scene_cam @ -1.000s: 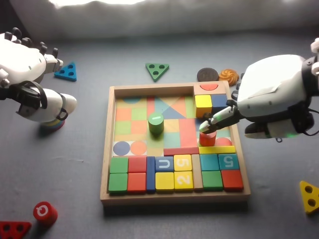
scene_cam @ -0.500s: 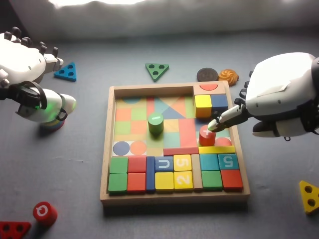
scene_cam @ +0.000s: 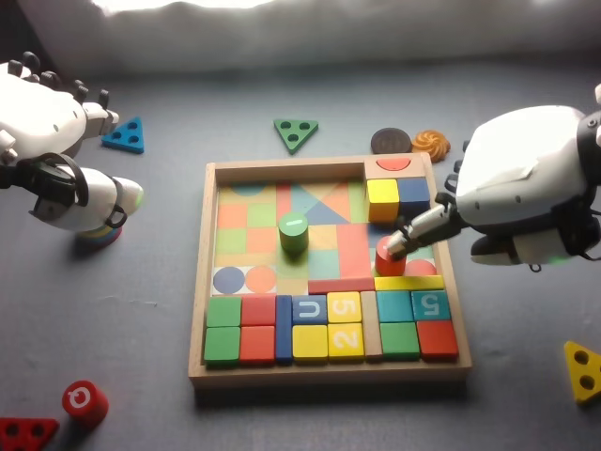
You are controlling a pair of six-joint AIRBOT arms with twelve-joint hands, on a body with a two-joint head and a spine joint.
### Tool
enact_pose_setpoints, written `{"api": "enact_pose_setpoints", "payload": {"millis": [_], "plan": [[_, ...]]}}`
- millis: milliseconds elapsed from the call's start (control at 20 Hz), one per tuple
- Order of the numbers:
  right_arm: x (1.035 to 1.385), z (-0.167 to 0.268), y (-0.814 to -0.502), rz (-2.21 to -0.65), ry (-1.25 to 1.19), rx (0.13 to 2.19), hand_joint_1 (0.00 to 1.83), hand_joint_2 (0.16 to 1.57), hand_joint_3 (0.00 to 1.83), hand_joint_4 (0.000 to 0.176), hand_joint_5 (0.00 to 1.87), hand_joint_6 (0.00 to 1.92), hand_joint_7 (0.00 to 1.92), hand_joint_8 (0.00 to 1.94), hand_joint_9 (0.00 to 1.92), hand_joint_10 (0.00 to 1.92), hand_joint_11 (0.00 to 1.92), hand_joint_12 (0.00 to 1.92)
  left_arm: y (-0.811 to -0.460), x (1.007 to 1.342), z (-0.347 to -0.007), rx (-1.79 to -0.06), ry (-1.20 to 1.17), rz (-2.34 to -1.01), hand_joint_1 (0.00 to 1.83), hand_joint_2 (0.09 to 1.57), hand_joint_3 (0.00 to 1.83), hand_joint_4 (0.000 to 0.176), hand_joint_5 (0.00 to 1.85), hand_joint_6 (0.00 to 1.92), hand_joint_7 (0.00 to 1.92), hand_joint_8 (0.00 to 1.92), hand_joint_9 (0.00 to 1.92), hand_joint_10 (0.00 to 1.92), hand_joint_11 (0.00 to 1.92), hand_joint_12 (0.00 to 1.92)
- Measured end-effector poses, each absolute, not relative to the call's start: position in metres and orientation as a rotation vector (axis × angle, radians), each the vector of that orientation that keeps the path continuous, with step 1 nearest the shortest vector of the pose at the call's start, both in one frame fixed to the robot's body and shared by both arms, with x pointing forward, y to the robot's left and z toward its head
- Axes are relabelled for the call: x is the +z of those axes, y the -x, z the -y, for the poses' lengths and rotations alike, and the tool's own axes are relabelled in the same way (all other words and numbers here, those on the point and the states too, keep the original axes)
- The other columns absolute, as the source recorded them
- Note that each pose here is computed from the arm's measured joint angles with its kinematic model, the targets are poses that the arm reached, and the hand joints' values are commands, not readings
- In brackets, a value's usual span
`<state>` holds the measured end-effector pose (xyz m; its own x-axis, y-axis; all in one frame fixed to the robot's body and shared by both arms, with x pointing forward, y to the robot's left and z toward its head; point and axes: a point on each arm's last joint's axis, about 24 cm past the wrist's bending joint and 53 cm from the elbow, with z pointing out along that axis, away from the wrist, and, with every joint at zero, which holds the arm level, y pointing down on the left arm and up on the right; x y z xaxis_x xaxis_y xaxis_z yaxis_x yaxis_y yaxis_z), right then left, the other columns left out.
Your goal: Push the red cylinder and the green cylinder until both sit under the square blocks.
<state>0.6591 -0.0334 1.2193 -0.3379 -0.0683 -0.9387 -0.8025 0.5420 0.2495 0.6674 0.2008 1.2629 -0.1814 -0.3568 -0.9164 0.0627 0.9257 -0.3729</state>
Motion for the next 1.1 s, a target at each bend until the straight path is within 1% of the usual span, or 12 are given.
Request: {"api": "enact_pose_setpoints", "payload": {"millis": [50,100,150,300,400,500,600,700,900,950,1050,1100], "plan": [[1.219,0.033,-0.659,-1.767,0.726,0.909,0.70,1.55,0.02,0.000,0.38,0.03,1.67,1.94,1.82,1.92,1.90,1.92,-0.667,1.263,-0.201,-0.378,0.227,-1.718,0.02,1.35,0.00,0.000,0.19,0.00,0.25,0.00,0.23,0.00,0.00,0.49],[1.219,0.033,-0.659,-1.767,0.723,0.909,0.68,1.57,0.02,0.000,0.38,0.02,1.67,1.94,1.82,1.92,1.90,1.92,-0.667,1.263,-0.201,-0.380,0.225,-1.718,0.04,1.35,0.00,0.000,0.19,0.00,0.24,0.00,0.22,0.00,0.00,0.47],[1.219,0.033,-0.659,-1.768,0.722,0.909,0.68,1.56,0.01,0.000,0.45,0.05,1.67,1.94,1.81,1.92,1.89,1.92,-0.667,1.263,-0.201,-0.380,0.224,-1.717,0.07,1.34,0.00,0.000,0.20,0.00,0.24,0.00,0.22,0.00,0.00,0.47],[1.219,0.034,-0.660,-1.771,0.715,0.912,0.69,1.57,0.03,0.000,0.38,0.01,1.69,1.94,1.84,1.92,1.92,1.92,-0.667,1.263,-0.201,-0.379,0.225,-1.717,0.04,1.34,0.00,0.000,0.20,0.00,0.26,0.00,0.24,0.00,0.00,0.55],[1.215,0.035,-0.659,-1.786,0.704,0.919,0.66,1.57,0.04,0.000,0.40,0.01,1.69,1.94,1.84,1.92,1.92,1.92,-0.667,1.263,-0.201,-0.379,0.226,-1.718,0.06,1.34,0.00,0.000,0.19,0.00,0.24,0.00,0.22,0.00,0.00,0.50],[1.213,0.036,-0.659,-1.792,0.698,0.919,0.60,1.57,0.06,0.000,0.35,0.00,1.68,1.94,1.84,1.92,1.92,1.92,-0.667,1.263,-0.201,-0.380,0.224,-1.717,0.04,1.34,0.00,0.000,0.19,0.00,0.24,0.00,0.22,0.00,0.00,0.51],[1.212,0.040,-0.660,-1.800,0.689,0.918,0.63,1.57,0.04,0.000,0.37,0.01,1.68,1.94,1.83,1.92,1.91,1.92,-0.667,1.263,-0.201,-0.380,0.225,-1.718,0.07,1.33,0.00,0.000,0.22,0.01,0.27,0.01,0.25,0.01,0.00,0.56],[1.212,0.045,-0.661,-1.804,0.680,0.916,0.66,1.57,0.02,0.000,0.37,0.01,1.67,1.94,1.82,1.92,1.91,1.92,-0.667,1.263,-0.201,-0.379,0.226,-1.717,0.07,1.34,0.00,0.000,0.22,0.00,0.27,0.00,0.25,0.00,0.00,0.55],[1.210,0.059,-0.661,-1.817,0.670,0.905,0.64,1.57,0.04,0.000,0.37,0.00,1.69,1.94,1.84,1.92,1.92,1.92,-0.667,1.263,-0.201,-0.380,0.225,-1.718,0.05,1.35,0.00,0.000,0.19,0.00,0.24,0.00,0.22,0.00,0.00,0.49],[1.209,0.061,-0.660,-1.820,0.669,0.905,0.67,1.57,0.02,0.000,0.39,0.01,1.67,1.94,1.83,1.92,1.91,1.92,-0.667,1.263,-0.201,-0.379,0.226,-1.717,0.02,1.35,0.00,0.000,0.21,0.01,0.26,0.01,0.25,0.01,0.00,0.54],[1.209,0.065,-0.659,-1.822,0.669,0.900,0.65,1.57,0.03,0.000,0.38,0.01,1.68,1.94,1.83,1.92,1.92,1.92,-0.667,1.263,-0.201,-0.380,0.224,-1.718,0.02,1.35,0.00,0.000,0.19,0.00,0.24,0.00,0.22,0.00,0.00,0.49],[1.210,0.066,-0.657,-1.822,0.673,0.902,0.65,1.57,0.04,0.000,0.36,0.00,1.68,1.94,1.84,1.92,1.92,1.92,-0.667,1.263,-0.201,-0.379,0.226,-1.717,0.05,1.34,0.00,0.000,0.22,0.01,0.27,0.01,0.25,0.01,0.00,0.57]]}}
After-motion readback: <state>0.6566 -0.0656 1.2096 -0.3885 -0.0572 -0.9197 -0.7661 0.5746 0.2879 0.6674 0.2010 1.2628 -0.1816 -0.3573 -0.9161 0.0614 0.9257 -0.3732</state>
